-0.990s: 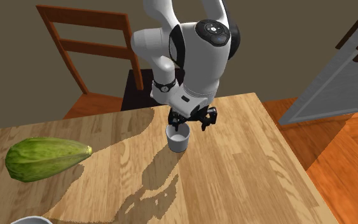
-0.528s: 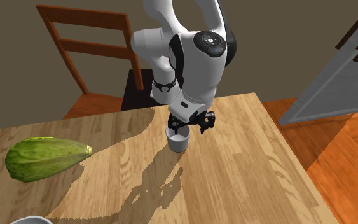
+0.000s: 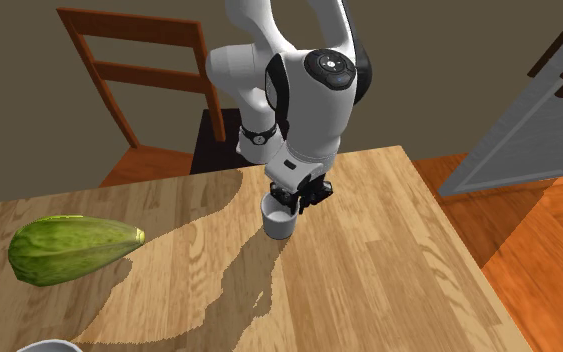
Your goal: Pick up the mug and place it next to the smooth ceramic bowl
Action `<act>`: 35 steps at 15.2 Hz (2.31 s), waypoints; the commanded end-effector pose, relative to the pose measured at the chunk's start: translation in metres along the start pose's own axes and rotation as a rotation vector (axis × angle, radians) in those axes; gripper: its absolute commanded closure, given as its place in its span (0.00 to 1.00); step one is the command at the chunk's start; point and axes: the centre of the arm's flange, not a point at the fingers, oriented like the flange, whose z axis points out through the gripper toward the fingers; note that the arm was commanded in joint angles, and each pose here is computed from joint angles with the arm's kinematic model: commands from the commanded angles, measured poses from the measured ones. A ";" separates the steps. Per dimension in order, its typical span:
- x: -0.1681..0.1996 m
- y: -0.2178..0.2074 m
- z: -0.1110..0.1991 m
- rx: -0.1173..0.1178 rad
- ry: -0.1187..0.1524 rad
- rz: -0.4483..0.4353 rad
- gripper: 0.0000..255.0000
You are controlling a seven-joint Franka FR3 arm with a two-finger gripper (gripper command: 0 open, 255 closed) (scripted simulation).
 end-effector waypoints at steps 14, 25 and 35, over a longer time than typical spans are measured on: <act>0.001 0.003 -0.042 0.000 0.000 0.000 1.00; 0.002 0.008 -0.100 0.000 0.000 0.000 1.00; 0.004 0.012 -0.153 0.000 0.000 0.000 1.00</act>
